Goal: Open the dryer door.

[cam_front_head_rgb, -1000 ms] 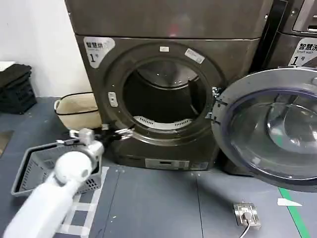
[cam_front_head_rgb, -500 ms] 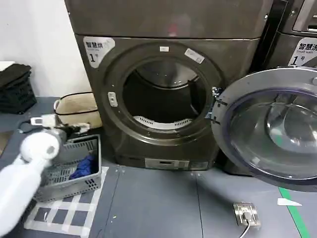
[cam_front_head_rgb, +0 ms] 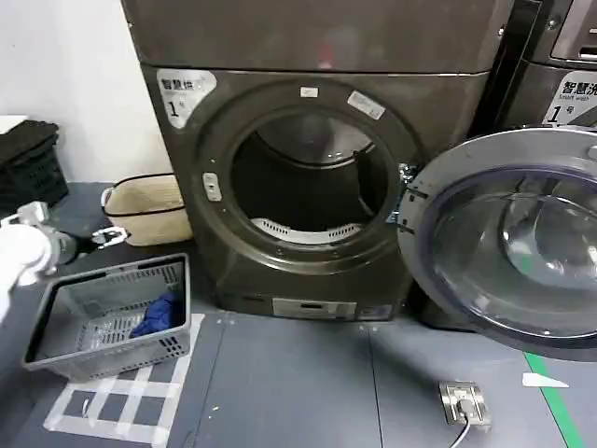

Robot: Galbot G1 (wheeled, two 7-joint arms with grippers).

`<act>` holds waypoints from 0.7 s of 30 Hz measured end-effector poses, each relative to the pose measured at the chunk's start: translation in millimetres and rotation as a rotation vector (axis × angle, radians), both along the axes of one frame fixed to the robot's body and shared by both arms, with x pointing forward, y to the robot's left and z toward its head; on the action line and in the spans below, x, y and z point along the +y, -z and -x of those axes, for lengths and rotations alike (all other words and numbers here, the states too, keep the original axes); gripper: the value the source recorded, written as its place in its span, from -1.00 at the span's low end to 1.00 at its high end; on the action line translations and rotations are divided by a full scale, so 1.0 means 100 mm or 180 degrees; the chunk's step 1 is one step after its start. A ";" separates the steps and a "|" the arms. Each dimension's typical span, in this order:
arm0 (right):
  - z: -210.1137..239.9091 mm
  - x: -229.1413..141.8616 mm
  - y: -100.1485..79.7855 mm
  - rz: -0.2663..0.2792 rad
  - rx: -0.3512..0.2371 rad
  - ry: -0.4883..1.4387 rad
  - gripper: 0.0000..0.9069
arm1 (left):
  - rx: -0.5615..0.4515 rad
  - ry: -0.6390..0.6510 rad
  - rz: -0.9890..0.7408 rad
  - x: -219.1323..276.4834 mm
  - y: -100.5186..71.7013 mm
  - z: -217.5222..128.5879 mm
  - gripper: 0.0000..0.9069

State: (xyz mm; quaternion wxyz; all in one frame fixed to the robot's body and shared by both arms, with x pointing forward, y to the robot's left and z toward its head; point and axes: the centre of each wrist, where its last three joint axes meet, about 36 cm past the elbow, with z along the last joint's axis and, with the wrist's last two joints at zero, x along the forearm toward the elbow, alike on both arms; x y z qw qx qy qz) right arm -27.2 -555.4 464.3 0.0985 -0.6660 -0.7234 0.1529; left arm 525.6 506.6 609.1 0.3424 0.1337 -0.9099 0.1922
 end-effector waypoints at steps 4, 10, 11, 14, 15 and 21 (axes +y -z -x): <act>-0.04 0.00 0.00 -0.0001 -0.0006 -0.0043 1.00 | 0.0127 -0.0175 0.0155 0.18 0.05 0.03 1.00; -0.10 0.00 0.02 -0.0020 -0.0016 -0.0097 1.00 | 0.0255 -0.0408 0.0393 0.41 0.10 0.07 1.00; -0.10 0.00 0.02 -0.0022 -0.0019 -0.0103 1.00 | 0.0276 -0.0454 0.0438 0.45 0.10 0.08 1.00; -0.12 0.01 0.03 -0.0040 -0.0063 -0.0121 1.00 | 0.0355 -0.0600 0.0591 0.56 0.08 0.08 1.00; -0.13 0.01 0.03 -0.0046 -0.0086 -0.0132 1.00 | 0.0384 -0.0647 0.0626 0.59 0.07 0.08 1.00; -0.18 0.03 0.02 -0.0060 -0.0120 -0.0197 1.00 | 0.0558 -0.0848 0.0834 0.73 0.07 0.09 1.00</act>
